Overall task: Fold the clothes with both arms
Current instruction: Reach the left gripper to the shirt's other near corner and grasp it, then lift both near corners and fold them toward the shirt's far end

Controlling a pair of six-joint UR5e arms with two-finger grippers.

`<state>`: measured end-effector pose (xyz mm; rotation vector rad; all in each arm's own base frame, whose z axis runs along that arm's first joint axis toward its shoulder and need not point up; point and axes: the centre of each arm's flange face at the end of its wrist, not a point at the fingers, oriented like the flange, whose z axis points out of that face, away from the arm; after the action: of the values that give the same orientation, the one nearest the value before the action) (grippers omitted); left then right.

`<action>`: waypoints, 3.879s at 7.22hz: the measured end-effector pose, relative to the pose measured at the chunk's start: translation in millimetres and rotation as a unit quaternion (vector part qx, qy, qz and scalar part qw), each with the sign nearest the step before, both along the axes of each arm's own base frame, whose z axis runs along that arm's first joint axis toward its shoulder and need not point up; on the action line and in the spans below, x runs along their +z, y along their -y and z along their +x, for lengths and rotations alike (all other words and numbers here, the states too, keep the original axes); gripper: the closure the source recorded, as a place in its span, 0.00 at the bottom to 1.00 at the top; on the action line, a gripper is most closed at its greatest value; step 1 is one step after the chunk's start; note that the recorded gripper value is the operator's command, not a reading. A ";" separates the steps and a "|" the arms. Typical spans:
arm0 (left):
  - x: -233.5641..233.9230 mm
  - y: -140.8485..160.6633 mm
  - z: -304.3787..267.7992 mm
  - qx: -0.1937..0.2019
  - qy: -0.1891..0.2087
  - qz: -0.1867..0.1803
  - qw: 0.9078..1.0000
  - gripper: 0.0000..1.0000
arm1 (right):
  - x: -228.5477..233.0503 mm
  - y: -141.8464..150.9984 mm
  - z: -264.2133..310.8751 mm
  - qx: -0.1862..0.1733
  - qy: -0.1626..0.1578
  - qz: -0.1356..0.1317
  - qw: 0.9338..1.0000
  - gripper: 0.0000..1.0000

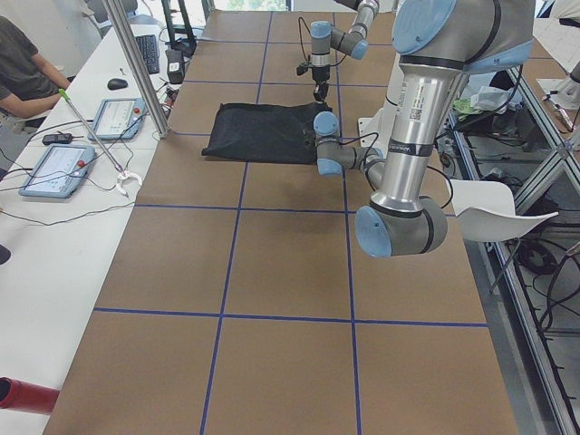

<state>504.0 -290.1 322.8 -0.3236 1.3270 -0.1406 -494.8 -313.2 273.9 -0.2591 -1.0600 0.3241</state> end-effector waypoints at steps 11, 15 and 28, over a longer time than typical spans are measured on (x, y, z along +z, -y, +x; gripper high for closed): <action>-43.1 -37.1 -59.2 0.015 -0.051 0.000 0.999 1.00 | 17.1 -27.5 68.4 -0.150 0.094 -0.055 0.983 1.00; -81.4 -33.0 -99.2 0.004 -0.093 0.008 0.996 1.00 | 29.5 18.4 106.2 -0.126 0.128 -0.044 0.983 1.00; -68.7 293.7 -52.9 -0.217 -0.020 0.007 0.976 1.00 | 14.6 287.7 84.9 0.106 0.066 -0.032 0.992 1.00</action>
<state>451.2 -583.9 254.1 -0.0191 1.4240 -0.4926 -409.9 -600.8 288.5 -0.2278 -1.2121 0.5386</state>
